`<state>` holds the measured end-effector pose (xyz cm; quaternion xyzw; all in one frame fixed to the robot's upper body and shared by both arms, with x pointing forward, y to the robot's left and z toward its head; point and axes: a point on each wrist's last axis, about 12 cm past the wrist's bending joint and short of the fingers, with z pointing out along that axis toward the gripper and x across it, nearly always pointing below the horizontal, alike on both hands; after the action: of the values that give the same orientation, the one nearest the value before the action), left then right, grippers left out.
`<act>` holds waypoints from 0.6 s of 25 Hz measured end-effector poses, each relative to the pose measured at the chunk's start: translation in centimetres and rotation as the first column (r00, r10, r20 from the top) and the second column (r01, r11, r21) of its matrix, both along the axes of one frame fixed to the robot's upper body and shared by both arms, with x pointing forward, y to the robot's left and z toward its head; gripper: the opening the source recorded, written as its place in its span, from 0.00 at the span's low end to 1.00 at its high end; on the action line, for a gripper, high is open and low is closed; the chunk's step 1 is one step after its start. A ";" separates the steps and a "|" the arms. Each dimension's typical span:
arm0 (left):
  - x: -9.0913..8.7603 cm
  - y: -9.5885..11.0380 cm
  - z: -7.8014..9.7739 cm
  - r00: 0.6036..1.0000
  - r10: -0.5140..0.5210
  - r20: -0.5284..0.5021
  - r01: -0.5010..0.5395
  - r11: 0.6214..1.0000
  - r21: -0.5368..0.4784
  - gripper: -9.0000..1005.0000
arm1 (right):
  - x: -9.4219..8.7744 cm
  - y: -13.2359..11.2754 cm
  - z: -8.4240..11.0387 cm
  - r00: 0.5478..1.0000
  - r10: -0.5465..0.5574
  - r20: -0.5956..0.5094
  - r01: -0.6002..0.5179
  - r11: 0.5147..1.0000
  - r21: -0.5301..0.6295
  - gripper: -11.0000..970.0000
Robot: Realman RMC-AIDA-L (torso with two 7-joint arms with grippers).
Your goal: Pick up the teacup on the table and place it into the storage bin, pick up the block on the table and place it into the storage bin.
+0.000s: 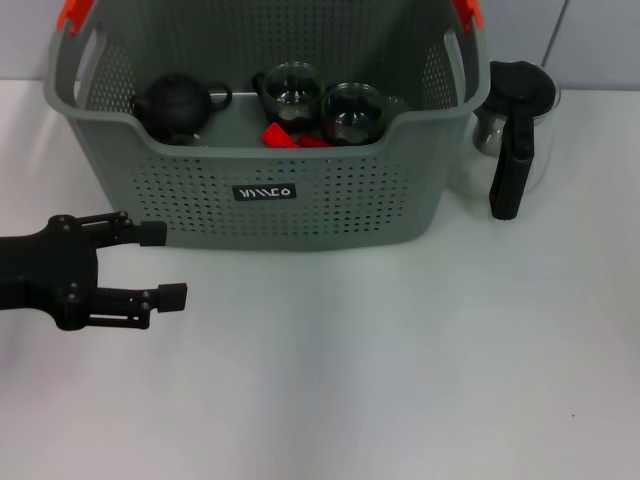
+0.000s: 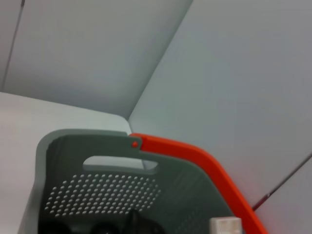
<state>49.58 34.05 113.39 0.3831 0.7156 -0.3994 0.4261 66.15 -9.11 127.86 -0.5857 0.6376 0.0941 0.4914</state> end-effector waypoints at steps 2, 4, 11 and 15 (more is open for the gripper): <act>0.1 0.0 0.1 1.000 -0.001 0.002 0.001 1.000 -0.001 0.90 | 0.0 -0.2 -0.1 1.000 -0.004 -0.005 0.004 1.000 0.008 0.27; 0.2 -0.1 0.1 1.000 -0.002 0.002 0.002 1.000 -0.001 0.90 | -0.1 -0.5 -0.2 1.000 -0.013 -0.011 0.013 0.999 0.034 0.30; 0.3 0.1 0.4 1.000 0.006 0.010 -0.006 1.000 -0.008 0.90 | -0.9 -2.3 1.1 0.999 -0.015 -0.042 0.022 0.987 0.159 0.50; 0.3 0.1 0.6 0.999 0.015 0.037 -0.013 0.999 -0.043 0.90 | -3.2 -3.9 1.9 0.995 0.048 -0.082 -0.025 0.964 0.266 0.65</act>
<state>49.85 34.15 114.03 0.3762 0.7013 -0.4045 0.4505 62.99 -13.05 129.79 -0.5217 0.6294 0.2131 0.5351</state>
